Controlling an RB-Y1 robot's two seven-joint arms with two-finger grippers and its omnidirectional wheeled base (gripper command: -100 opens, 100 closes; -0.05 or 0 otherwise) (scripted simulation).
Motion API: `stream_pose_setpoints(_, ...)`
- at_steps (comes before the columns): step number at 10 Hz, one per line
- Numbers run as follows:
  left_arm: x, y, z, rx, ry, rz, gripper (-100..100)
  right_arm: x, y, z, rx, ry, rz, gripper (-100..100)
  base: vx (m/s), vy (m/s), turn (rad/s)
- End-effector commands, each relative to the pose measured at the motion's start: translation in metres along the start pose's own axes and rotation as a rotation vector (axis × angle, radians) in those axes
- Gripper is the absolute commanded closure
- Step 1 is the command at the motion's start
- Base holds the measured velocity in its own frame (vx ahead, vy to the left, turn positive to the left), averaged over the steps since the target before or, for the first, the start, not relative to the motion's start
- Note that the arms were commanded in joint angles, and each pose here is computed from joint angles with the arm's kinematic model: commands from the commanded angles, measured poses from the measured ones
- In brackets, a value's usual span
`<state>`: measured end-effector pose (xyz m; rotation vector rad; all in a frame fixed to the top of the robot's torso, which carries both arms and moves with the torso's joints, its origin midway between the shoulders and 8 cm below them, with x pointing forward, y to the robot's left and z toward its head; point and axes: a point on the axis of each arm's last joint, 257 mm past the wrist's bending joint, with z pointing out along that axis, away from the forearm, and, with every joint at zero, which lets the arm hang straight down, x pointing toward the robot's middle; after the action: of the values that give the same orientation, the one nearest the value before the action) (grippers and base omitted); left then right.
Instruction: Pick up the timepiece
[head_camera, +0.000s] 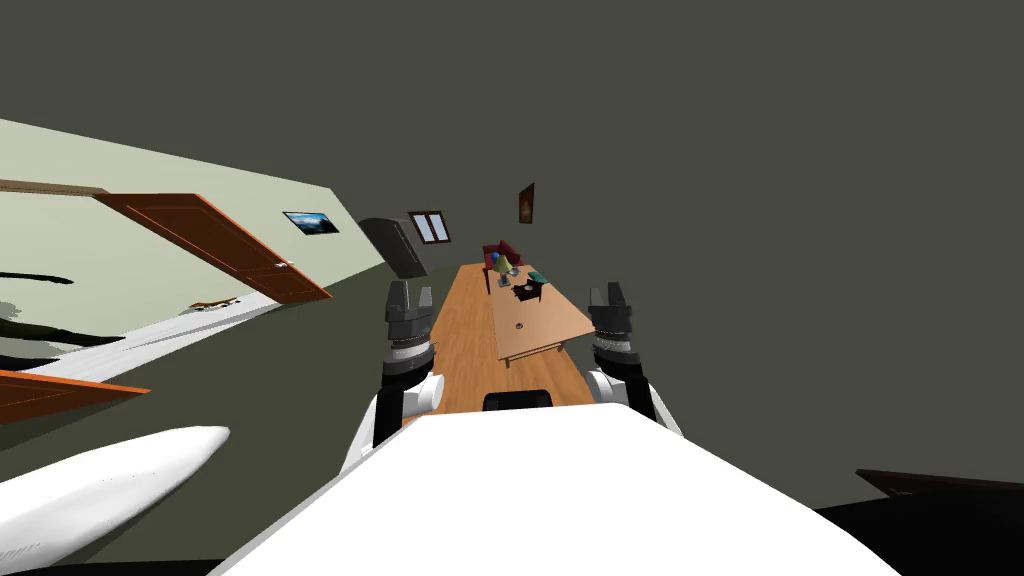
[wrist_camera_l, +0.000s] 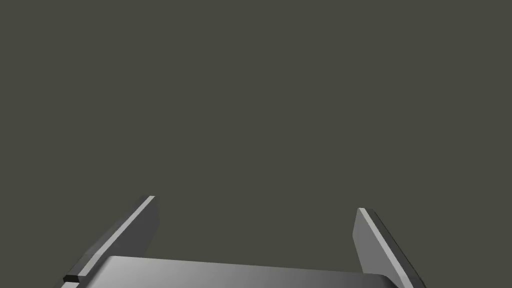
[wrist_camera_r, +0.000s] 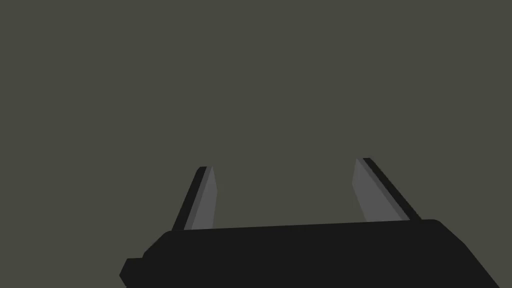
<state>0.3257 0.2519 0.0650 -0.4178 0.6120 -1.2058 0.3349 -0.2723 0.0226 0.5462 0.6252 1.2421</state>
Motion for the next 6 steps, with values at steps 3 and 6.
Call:
stream_pose_setpoints(3,0.000,0.000,0.000,0.000,0.000,0.000,0,0.015,-0.023,-0.006,0.035,0.100,-0.050,-100,-0.032,0.022,0.018)
stream_pose_setpoints(6,0.000,0.000,0.000,0.000,0.000,0.000,0,0.030,-0.055,-0.016,0.089,0.192,-0.105,-100,-0.050,0.066,0.034)
